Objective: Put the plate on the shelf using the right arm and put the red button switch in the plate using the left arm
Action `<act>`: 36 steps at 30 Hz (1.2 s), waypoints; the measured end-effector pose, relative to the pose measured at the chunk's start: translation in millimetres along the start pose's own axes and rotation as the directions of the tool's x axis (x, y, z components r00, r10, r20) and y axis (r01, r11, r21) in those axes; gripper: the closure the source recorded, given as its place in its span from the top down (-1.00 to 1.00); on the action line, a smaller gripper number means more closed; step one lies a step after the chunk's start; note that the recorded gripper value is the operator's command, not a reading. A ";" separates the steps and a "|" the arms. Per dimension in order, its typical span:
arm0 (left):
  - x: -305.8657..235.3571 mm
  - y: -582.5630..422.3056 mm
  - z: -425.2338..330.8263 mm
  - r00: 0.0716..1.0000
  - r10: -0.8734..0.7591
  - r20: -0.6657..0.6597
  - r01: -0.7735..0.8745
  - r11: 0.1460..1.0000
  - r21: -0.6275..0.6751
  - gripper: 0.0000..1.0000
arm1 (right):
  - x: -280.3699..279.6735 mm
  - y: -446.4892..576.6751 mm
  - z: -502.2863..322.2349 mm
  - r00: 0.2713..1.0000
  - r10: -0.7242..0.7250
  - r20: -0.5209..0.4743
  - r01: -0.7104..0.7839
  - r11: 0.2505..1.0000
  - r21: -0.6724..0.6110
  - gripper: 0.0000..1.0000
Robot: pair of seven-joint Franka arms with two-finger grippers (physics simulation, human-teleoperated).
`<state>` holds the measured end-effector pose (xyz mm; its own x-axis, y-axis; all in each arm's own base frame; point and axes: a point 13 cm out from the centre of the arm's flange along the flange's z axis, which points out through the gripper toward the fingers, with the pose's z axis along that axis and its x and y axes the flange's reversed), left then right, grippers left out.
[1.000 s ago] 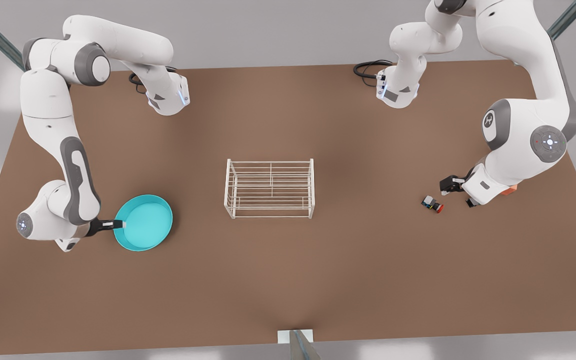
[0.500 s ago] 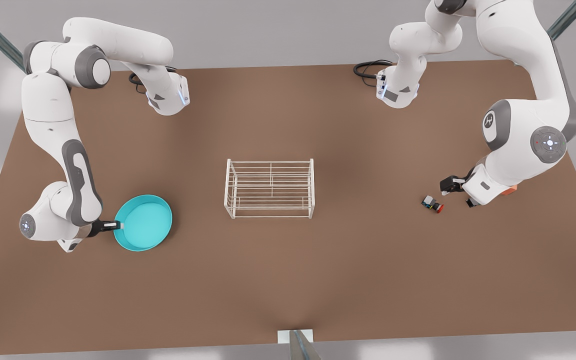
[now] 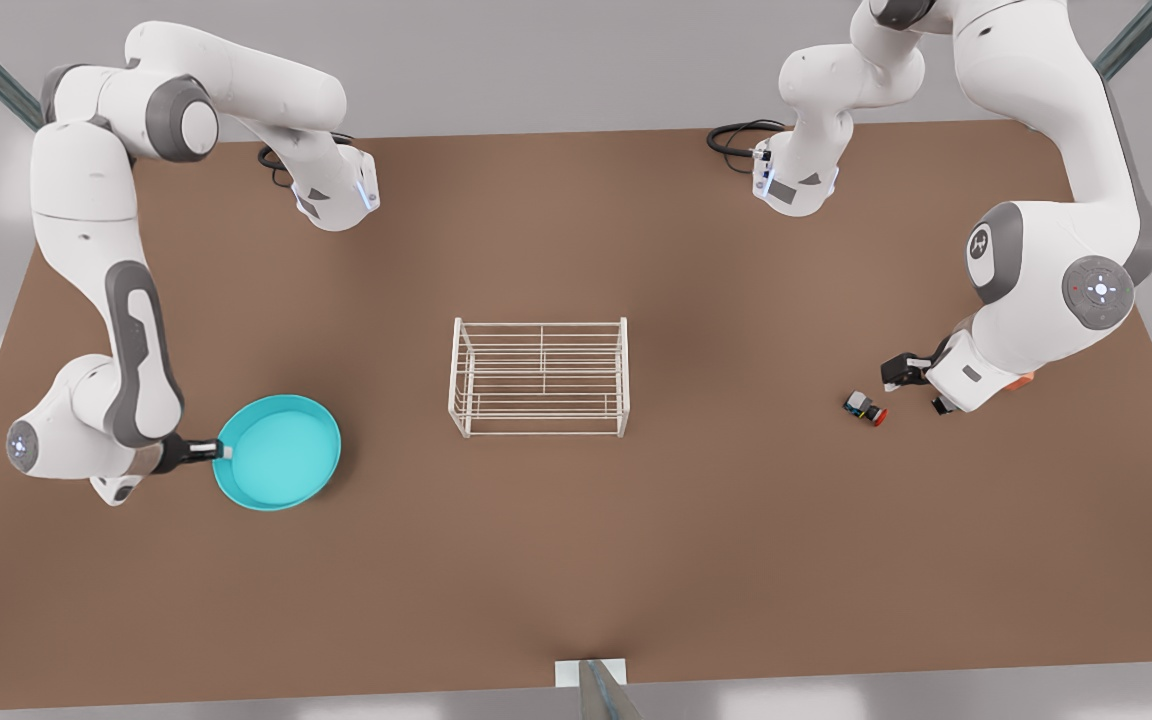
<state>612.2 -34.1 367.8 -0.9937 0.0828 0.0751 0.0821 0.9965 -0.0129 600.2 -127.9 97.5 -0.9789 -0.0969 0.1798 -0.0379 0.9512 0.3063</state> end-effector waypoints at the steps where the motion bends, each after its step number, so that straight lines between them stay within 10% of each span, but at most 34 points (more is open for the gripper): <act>1: 0.0 0.0 0.1 1.000 0.000 0.000 0.000 1.000 0.000 1.00 | 1.8 1.7 -5.4 1.000 -0.001 -0.002 0.001 1.000 -0.003 -0.73; 24: 1.0 -10.3 15.5 0.998 -0.052 -0.026 0.052 0.998 -0.018 1.00 | 80.4 248.9 -128.0 0.922 -0.323 -0.214 0.281 0.938 -0.205 -0.74; 36: 27.5 45.0 193.0 0.815 -0.569 -0.108 0.564 0.822 -0.073 1.00 | 78.5 441.8 -58.6 0.864 -0.444 -0.236 0.386 0.886 -0.255 -0.75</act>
<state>573.9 11.8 176.9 -0.8485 -0.4988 0.1765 -0.4878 0.8667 0.1044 518.4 267.5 301.7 -0.7818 -0.5756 0.2400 -0.3602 0.7310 0.5796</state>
